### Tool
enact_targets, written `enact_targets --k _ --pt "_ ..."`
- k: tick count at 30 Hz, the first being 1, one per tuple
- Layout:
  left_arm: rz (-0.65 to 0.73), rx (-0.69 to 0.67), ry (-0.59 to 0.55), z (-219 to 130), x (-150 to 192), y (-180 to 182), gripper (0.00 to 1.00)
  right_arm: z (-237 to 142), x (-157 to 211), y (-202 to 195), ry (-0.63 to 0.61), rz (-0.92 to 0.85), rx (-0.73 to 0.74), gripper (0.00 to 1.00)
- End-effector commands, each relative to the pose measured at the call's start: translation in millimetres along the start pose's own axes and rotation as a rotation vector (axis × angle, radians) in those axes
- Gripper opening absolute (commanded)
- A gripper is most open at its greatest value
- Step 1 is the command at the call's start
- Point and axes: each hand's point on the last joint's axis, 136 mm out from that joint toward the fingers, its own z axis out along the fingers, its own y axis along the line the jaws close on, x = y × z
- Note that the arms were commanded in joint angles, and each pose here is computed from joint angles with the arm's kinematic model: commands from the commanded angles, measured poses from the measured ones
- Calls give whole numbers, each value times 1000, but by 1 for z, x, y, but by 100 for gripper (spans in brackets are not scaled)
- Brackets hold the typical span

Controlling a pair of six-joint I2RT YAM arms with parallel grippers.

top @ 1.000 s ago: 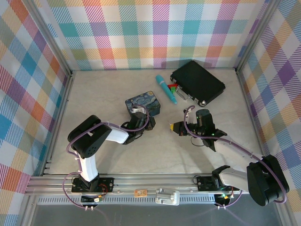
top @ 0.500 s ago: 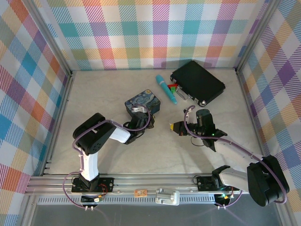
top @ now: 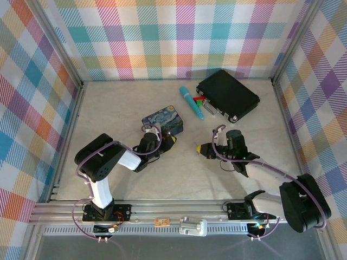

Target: Unlock a padlock with a key

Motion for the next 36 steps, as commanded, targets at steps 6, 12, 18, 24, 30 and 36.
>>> enact_targets --k 6,12,18,24,30,36 --pt "-116 313 54 -26 6 -51 0 16 -4 7 2 42 -115 0" --pt "-105 360 71 -30 4 -66 0 27 0 11 44 43 -181 0" --pt "-112 383 90 -29 3 -73 0 39 4 10 69 45 -202 0" --pt "-115 380 89 -22 0 -71 0 46 12 14 113 50 -244 0" --pt "-110 381 87 -18 -2 -71 0 47 11 25 121 32 -302 0" --pt "-114 371 95 -16 1 -67 0 48 8 34 120 13 -319 0"
